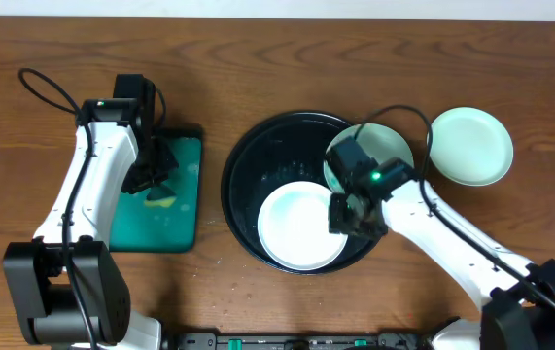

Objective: Clean dirty plates on tray and stack at the side

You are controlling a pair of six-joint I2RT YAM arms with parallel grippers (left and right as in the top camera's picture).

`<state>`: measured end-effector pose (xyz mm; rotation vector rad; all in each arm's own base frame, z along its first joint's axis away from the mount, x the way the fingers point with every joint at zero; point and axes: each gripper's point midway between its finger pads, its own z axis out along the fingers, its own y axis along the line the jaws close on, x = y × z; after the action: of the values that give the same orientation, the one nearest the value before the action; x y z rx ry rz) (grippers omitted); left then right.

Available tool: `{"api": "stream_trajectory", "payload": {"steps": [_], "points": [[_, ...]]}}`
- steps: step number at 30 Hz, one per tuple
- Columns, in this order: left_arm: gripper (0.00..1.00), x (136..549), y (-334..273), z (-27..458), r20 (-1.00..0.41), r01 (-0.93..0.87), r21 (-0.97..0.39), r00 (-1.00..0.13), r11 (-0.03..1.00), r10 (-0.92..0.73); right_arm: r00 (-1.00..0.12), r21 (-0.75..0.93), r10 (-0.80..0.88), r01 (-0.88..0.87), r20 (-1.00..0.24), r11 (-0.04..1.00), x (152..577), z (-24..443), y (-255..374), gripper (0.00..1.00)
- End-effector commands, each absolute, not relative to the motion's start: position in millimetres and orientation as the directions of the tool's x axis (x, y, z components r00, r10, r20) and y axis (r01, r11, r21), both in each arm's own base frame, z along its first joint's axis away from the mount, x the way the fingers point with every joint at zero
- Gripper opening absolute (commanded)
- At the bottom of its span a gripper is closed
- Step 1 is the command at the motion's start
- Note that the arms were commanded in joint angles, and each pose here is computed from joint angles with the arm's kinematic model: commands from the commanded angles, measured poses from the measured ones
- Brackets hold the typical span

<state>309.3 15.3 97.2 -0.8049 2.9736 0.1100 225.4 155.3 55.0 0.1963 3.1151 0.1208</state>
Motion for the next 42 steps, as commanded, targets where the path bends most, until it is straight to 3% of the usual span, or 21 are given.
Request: {"api": "stream_trajectory", "payload": {"steps": [1, 7, 18, 20, 23, 24, 29, 34, 42], "points": [[0.08, 313, 17, 105, -0.098, -0.494, 0.047, -0.867, 0.868, -0.488, -0.983, 0.053, 0.182, 0.182, -0.007, 0.982, 215, 33, 143, 0.46], [0.1, 316, 18, 102, -0.108, -0.485, 0.052, -0.872, 0.873, -0.477, -0.983, 0.194, 0.178, 0.166, -0.049, 0.967, 218, 1, 160, 0.49], [0.14, 312, 18, 51, -0.054, -0.477, 0.085, -0.879, 0.875, -0.474, -0.981, 0.226, 0.179, 0.156, -0.081, 0.961, 225, -1, 165, 0.42], [0.22, 311, 18, 41, -0.04, -0.476, 0.092, -0.879, 0.875, -0.474, -0.981, 0.227, 0.178, 0.156, -0.081, 0.961, 225, -1, 165, 0.33], [0.24, 310, 18, 32, -0.021, -0.474, 0.102, -0.88, 0.874, -0.475, -0.982, 0.228, 0.174, 0.152, -0.08, 0.962, 225, -1, 166, 0.06], [0.28, 310, 18, 30, -0.016, -0.473, 0.105, -0.88, 0.875, -0.474, -0.981, 0.229, 0.174, 0.152, -0.08, 0.962, 225, -1, 166, 0.03], [0.49, 310, 18, 29, -0.014, -0.473, 0.106, -0.88, 0.874, -0.475, -0.98, 0.239, 0.174, 0.149, -0.091, 0.96, 228, 0, 168, 0.01], [0.8, 310, 18, 29, -0.013, -0.473, 0.106, -0.88, 0.875, -0.475, -0.983, 0.272, 0.149, 0.116, -0.107, 0.955, 232, 3, 175, 0.01], [0.81, 309, 17, 29, -0.007, -0.473, 0.1, -0.88, 0.875, -0.475, -0.971, 0.39, 0.171, 0.096, -0.164, 0.916, 244, 31, 193, 0.01]]}}
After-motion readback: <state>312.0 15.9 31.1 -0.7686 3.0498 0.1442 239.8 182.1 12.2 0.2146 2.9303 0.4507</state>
